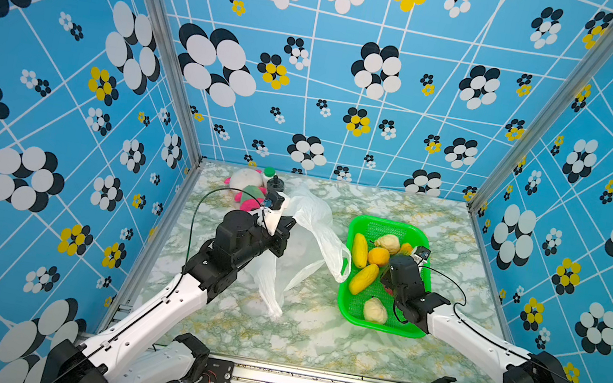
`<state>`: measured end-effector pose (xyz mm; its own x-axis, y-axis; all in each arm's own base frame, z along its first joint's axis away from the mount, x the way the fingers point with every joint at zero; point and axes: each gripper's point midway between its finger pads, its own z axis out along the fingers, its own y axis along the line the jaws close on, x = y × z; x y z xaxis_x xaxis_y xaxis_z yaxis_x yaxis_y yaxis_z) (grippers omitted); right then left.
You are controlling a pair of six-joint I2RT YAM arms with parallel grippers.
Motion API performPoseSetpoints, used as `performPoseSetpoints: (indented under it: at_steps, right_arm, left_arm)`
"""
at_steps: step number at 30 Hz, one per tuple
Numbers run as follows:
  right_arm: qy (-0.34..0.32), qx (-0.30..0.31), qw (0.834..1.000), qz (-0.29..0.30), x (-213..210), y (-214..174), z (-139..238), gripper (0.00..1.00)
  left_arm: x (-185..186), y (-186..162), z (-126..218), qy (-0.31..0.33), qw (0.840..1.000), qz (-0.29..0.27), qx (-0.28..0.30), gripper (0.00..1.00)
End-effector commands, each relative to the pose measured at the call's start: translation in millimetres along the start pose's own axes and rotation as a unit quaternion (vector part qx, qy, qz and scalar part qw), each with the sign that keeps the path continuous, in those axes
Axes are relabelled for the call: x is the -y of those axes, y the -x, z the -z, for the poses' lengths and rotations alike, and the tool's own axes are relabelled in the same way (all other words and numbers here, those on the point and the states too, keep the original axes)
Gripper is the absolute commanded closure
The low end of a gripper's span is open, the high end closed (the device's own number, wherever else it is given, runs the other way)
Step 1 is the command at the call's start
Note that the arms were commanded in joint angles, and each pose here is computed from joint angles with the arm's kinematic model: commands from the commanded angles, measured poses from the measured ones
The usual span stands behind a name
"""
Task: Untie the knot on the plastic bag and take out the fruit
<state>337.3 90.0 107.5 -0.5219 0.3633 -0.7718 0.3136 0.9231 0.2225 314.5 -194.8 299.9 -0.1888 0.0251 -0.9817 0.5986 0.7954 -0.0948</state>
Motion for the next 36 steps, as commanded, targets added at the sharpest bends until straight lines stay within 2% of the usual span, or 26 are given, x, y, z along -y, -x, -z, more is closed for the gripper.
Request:
performPoseSetpoints:
  at_steps: [1, 3, 9, 11, 16, 18, 20, 21, 22, 25, 29, 31, 34, 36]
  right_arm:
    - [0.005, -0.019, 1.000, -0.005, -0.3, -5.2, -0.9, 0.29]
    - [0.004, -0.018, 1.000, -0.006, 0.5, -3.6, 0.2, 0.23]
    - [0.019, 0.005, 1.000, -0.011, -1.4, 14.0, 15.6, 0.20]
    - [0.024, 0.020, 0.999, -0.015, -2.1, 25.2, 23.9, 0.16]
    - [0.034, 0.071, 0.997, -0.007, -6.8, 71.5, 57.4, 0.01]
    - [0.013, 0.097, 0.995, -0.014, 0.1, 95.0, 73.8, 0.01]
    - [-0.021, 0.127, 0.992, -0.018, 11.6, 119.8, 92.2, 0.01]
    - [-0.022, 0.141, 0.990, -0.012, 11.7, 132.9, 101.7, 0.01]
    - [-0.016, 0.156, 0.988, 0.000, 9.2, 143.7, 110.3, 0.01]
    - [-0.018, 0.219, 0.975, 0.034, 13.4, 169.1, 131.1, 0.01]
    - [-0.026, 0.287, 0.958, 0.014, 41.1, 191.3, 152.0, 0.01]
    - [-0.050, 0.297, 0.953, 0.033, 58.4, 194.5, 157.9, 0.01]
    - [-0.090, 0.302, 0.948, 0.048, 89.4, 186.7, 145.9, 0.01]
    - [-0.114, 0.261, 0.958, 0.043, 114.3, 169.3, 117.6, 0.01]
  left_arm:
    - [0.3, 11.2, 2.6, 0.002, 1.000, 0.001, 0.011, 1.00]
    - [0.7, 11.7, 2.1, 0.000, 1.000, 0.001, 0.010, 1.00]
    - [-1.6, 8.0, 0.4, 0.005, 1.000, -0.002, 0.012, 1.00]
    - [-1.6, 3.2, -1.8, 0.004, 1.000, -0.013, 0.010, 1.00]
    - [-9.4, -18.5, -13.3, 0.016, 1.000, -0.022, 0.003, 1.00]
    - [-5.1, -20.8, -15.0, 0.004, 1.000, -0.019, -0.010, 0.98]
    - [-7.5, -15.3, -11.5, 0.014, 1.000, -0.012, -0.016, 0.55]
    - [-13.4, -8.8, -7.3, 0.035, 0.999, -0.003, -0.014, 0.08]
    - [-19.7, -1.7, -1.9, 0.056, 0.998, 0.004, -0.010, 0.01]
    - [-24.7, 20.6, 18.1, 0.081, 0.996, 0.023, 0.004, 0.01]
    - [0.9, 54.9, 57.8, 0.028, 0.998, 0.047, 0.036, 0.01]
    - [5.6, 70.6, 86.8, 0.028, 0.996, 0.057, 0.057, 0.01]
    - [-14.8, 75.6, 122.1, 0.096, 0.990, 0.076, 0.064, 0.01]
    - [-41.6, 65.8, 133.4, 0.169, 0.980, 0.081, 0.066, 0.01]
